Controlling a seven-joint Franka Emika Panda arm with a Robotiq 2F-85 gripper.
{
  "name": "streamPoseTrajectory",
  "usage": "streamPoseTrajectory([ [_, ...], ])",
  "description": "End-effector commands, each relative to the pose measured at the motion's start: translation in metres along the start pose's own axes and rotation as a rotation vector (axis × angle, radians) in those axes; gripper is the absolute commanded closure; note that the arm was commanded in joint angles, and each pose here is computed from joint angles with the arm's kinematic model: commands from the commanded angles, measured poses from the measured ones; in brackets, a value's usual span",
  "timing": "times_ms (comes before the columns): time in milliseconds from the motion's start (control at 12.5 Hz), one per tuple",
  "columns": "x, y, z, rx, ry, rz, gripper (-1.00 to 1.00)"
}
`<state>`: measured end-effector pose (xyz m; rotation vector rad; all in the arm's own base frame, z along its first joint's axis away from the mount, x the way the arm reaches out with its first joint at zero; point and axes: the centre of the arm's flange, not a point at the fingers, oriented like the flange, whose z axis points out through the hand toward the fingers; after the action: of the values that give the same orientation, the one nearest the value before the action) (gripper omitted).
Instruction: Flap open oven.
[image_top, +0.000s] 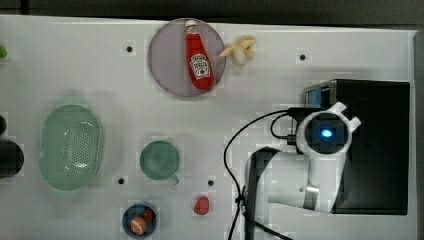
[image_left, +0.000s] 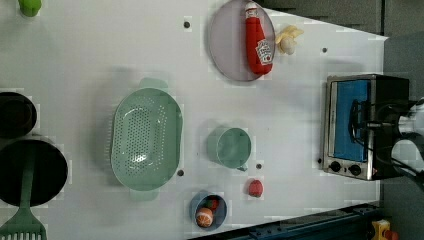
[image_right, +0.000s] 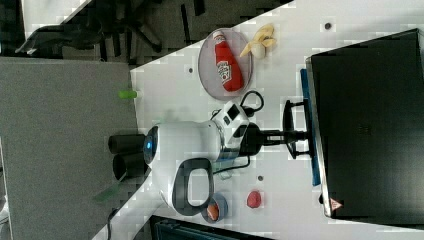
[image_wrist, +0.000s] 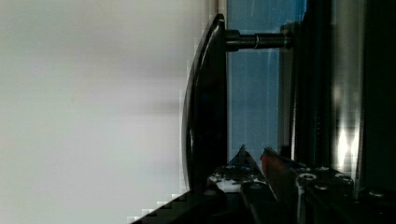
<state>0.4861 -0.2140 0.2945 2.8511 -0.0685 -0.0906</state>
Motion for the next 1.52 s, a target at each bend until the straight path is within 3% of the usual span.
streamPoseTrajectory([
  [80,0.015,-0.083,0.007,-0.05,-0.007,-0.014,0.65],
  [400,0.019,-0.138,0.033,-0.142,-0.028,-0.002,0.65],
  [880,0.025,-0.218,0.096,-0.342,-0.029,-0.006,0.65],
  [1200,0.035,-0.243,0.115,-0.429,-0.051,-0.024,0.65],
  [1360,0.047,-0.247,0.095,-0.396,-0.005,-0.001,0.65],
  [1520,0.06,-0.24,0.056,-0.306,0.041,0.105,0.65],
])
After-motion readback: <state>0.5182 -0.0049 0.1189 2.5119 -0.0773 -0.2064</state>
